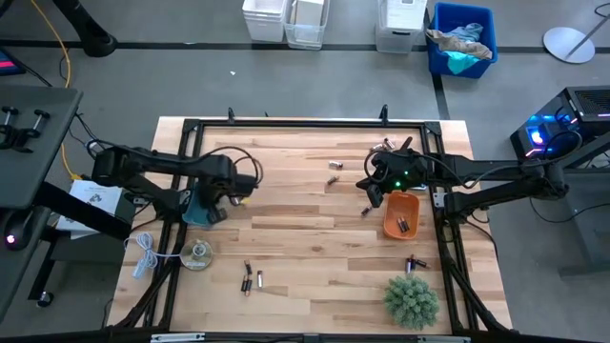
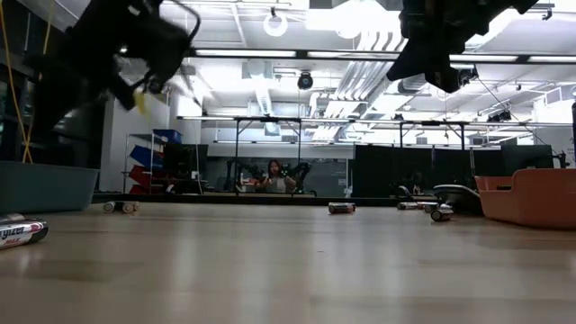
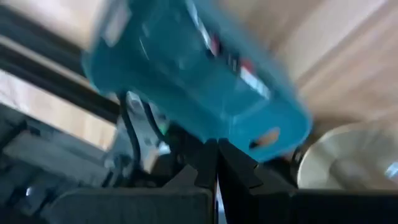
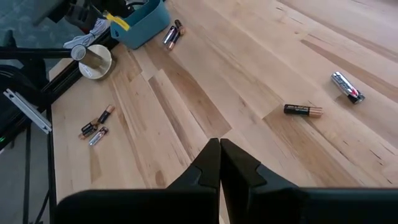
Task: Sort batteries
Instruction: Adjust the blue bin
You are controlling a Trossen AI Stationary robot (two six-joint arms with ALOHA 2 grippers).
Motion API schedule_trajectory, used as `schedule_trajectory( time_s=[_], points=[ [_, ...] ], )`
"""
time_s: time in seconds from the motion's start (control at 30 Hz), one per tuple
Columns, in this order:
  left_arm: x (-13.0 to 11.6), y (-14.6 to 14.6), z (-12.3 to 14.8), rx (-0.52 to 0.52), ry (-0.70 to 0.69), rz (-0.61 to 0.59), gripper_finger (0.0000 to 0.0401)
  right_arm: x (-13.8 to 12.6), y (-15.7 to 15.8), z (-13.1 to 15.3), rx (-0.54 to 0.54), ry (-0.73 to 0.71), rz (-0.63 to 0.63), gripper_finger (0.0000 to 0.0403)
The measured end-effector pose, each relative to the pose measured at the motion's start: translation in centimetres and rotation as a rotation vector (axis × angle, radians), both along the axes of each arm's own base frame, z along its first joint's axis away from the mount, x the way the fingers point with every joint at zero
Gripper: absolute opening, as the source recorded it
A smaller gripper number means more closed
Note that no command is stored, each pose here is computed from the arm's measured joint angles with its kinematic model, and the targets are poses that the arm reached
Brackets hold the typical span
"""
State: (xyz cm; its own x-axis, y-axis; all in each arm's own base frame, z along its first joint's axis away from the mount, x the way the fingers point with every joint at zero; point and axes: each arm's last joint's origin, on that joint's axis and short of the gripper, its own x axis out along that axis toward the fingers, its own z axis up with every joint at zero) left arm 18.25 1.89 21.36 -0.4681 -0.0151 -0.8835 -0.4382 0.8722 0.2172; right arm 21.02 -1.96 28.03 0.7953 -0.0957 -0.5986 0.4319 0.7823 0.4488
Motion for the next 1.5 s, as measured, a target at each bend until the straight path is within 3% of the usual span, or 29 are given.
schedule_trajectory(
  time_s=[0.13, 0.4, 0.6, 1.17, 1.5],
  points=[
    [-1.0, -0.1, -2.1, -0.013, 0.061, -0.014, 0.0, 0.0, 0.0, 0.0, -0.002, -0.004, -0.002, 0.0],
    [-0.6, -0.1, -3.6, -0.001, -0.033, -0.01, 0.0, 0.3, -0.2, 0.4, -0.025, -0.054, -0.027, 0.0],
    [0.0, -0.1, -4.3, -0.054, -0.119, -0.096, 0.0, 0.3, -0.2, 0.5, -0.025, -0.059, -0.028, 0.0],
    [1.7, -0.3, -4.7, -0.118, -0.307, -0.071, 0.0, 0.3, -0.2, 0.5, -0.033, -0.058, -0.022, 0.0],
    [4.1, 0.1, -2.1, -0.033, -0.446, -0.108, 0.0, 0.3, -0.2, 0.5, -0.053, -0.054, -0.008, 0.0]
  ],
)
